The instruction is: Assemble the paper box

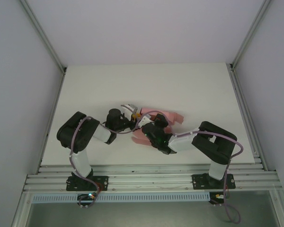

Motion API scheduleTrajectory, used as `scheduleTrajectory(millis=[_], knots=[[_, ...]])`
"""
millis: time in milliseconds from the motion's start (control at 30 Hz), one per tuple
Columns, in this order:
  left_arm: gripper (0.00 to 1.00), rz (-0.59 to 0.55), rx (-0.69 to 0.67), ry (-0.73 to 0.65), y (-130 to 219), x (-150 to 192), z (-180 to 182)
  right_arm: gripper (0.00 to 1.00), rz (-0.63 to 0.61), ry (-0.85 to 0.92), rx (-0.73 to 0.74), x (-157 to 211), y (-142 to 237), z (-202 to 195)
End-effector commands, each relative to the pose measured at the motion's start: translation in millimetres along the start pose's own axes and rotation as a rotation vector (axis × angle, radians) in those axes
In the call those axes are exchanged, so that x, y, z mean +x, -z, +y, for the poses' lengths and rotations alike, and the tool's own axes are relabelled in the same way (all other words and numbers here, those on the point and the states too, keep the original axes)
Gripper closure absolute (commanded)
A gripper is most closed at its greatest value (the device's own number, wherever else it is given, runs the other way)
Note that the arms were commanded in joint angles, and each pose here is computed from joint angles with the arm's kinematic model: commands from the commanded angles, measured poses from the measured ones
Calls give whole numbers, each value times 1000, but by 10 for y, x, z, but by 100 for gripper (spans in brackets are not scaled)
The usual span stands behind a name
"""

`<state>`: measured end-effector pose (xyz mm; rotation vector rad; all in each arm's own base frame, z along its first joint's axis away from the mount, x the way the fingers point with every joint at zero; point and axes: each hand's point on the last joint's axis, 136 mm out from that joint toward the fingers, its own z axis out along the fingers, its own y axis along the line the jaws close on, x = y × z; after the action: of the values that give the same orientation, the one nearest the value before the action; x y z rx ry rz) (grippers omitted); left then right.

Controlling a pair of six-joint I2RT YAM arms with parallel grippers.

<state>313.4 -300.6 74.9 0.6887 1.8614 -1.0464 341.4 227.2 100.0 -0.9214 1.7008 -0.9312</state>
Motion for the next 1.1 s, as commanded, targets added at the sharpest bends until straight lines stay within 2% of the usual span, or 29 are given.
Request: scheduleTrajectory(millis=[0, 67, 167, 433, 600, 800, 867, 933, 1000, 1067], knots=[[46, -66, 121, -2, -11, -191, -168, 100, 29, 234, -158, 438, 17, 654], [50, -74, 127, 9, 42, -175, -136, 100, 18, 208, -164, 443, 41, 638], [51, -77, 112, 27, 120, -158, -56, 100, 8, 184, -222, 455, 91, 679], [55, -78, 71, 21, -47, -165, 77, 100, 8, 173, -251, 418, 110, 716], [62, -97, -20, 2, -64, -174, 164, 100, 19, 172, -280, 419, 128, 753], [77, -95, -58, -14, -54, -123, 158, 99, 24, 137, -299, 421, 184, 688], [84, -93, -77, -24, -41, -98, 172, 87, 17, 96, -313, 367, 224, 598], [90, -96, -102, -27, -24, -94, 200, 65, 6, 36, -310, 267, 265, 439], [93, -95, -106, -34, -15, -95, 205, 51, -10, -31, -345, 160, 333, 329], [95, -93, -108, -35, -10, -98, 203, 45, -38, -114, -380, 37, 411, 202]])
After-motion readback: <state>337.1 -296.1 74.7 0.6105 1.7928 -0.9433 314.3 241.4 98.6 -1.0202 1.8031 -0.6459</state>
